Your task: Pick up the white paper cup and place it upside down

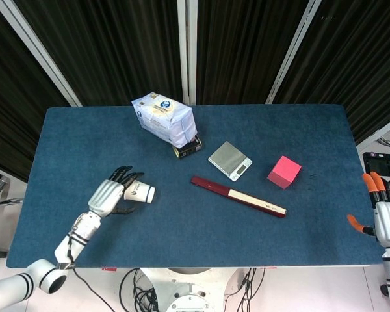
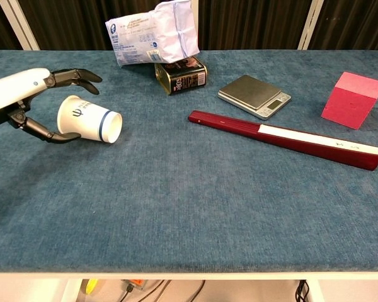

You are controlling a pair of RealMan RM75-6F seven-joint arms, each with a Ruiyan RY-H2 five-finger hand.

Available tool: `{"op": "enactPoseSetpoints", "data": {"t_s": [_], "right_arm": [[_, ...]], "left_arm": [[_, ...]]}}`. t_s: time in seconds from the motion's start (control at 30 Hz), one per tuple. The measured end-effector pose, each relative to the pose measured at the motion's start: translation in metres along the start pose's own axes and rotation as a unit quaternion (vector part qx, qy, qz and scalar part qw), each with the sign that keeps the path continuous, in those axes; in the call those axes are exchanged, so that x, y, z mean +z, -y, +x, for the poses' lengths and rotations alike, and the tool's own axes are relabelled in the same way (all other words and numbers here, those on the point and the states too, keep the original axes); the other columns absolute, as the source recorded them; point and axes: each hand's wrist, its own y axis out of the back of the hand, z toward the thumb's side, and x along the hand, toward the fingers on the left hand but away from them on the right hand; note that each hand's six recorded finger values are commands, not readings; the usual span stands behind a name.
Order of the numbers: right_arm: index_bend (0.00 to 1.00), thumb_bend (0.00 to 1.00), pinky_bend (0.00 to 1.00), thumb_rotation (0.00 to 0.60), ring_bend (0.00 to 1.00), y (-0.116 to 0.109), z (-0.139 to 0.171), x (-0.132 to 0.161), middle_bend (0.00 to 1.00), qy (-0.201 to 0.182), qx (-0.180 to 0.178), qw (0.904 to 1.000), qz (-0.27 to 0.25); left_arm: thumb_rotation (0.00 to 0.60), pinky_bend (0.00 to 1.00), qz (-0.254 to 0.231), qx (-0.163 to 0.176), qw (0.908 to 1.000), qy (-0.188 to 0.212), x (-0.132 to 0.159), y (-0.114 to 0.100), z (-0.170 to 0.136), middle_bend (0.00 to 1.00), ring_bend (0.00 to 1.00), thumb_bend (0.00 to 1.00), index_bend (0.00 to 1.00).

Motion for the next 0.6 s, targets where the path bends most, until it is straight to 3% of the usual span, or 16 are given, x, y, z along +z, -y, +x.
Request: {"op": "enactPoseSetpoints", "data": {"t_s": [0.17,0.4,0.6], "right_arm": [[0.00,0.15,0.00,0.600,0.00,0.002,0.000,0.000,0.00,0.000,0.004,1.0000,0.001],[0.00,0.15,0.00,0.600,0.00,0.003,0.000,-0.003,0.00,0.004,0.007,1.0000,0.000],[0.00,0.15,0.00,0.600,0.00,0.003,-0.001,-0.007,0.00,0.010,0.010,0.9999,0.000]], "left_arm": [[0.600,0.02,0.127,-0.001,0.9917,0.021,0.020,-0.005,0.005,0.19,0.00,0.20,0.18],[0.600,0.02,0.287,-0.030,0.9569,0.029,0.047,0.002,0.017,0.19,0.00,0.17,0.16],[0.600,0.01,0.360,-0.051,0.9314,0.024,0.056,0.007,0.027,0.24,0.00,0.17,0.19]]}}
